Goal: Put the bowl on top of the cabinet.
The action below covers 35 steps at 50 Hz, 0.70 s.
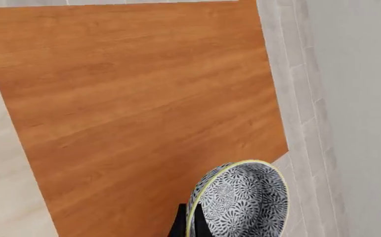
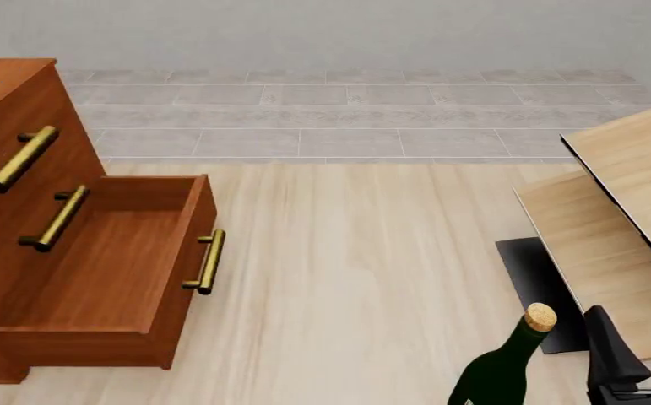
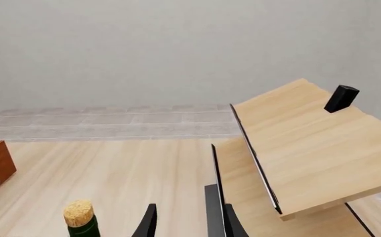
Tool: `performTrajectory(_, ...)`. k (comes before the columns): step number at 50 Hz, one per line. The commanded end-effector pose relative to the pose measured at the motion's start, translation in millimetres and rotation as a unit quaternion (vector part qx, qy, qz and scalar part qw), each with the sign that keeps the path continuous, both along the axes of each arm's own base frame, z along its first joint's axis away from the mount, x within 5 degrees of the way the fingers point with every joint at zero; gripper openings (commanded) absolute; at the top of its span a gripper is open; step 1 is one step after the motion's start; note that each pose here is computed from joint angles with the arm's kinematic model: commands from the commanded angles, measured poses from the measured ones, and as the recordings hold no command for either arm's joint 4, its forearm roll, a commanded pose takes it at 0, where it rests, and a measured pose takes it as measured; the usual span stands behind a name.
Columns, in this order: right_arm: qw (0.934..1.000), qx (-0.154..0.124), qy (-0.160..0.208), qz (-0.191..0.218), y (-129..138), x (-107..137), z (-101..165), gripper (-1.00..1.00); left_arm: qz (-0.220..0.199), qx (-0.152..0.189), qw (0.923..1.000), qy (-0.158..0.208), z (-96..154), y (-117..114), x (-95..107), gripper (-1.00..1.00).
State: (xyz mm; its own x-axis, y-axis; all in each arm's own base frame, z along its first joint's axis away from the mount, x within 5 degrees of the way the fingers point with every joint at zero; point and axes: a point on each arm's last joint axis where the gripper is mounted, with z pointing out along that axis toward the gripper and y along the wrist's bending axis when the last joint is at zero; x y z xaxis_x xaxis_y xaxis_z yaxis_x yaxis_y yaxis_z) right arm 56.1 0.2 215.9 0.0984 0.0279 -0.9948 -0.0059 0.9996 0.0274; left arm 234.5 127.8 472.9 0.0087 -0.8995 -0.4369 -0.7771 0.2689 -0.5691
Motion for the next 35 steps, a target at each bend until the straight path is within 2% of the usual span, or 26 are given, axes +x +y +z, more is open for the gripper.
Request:
performTrajectory(1,1.0000,0.000,0.000,0.001,0,0,0,1.00,0.041,-0.012,0.9991,-0.003,-2,19,1,-1.00)
performTrajectory(8,1.0000,-0.001,0.000,0.001,0,0,1,1.00,0.045,-0.017,0.9988,0.006,-8,25,5,-1.00)
performTrajectory(9,1.0000,-0.001,0.000,0.001,0,0,0,1.00,0.052,-0.018,0.9984,0.015,-12,32,4,-1.00)
performTrajectory(35,1.0000,-0.002,0.001,0.000,0,0,0,1.00,0.060,-0.040,0.9966,0.039,-31,37,11,-1.00)
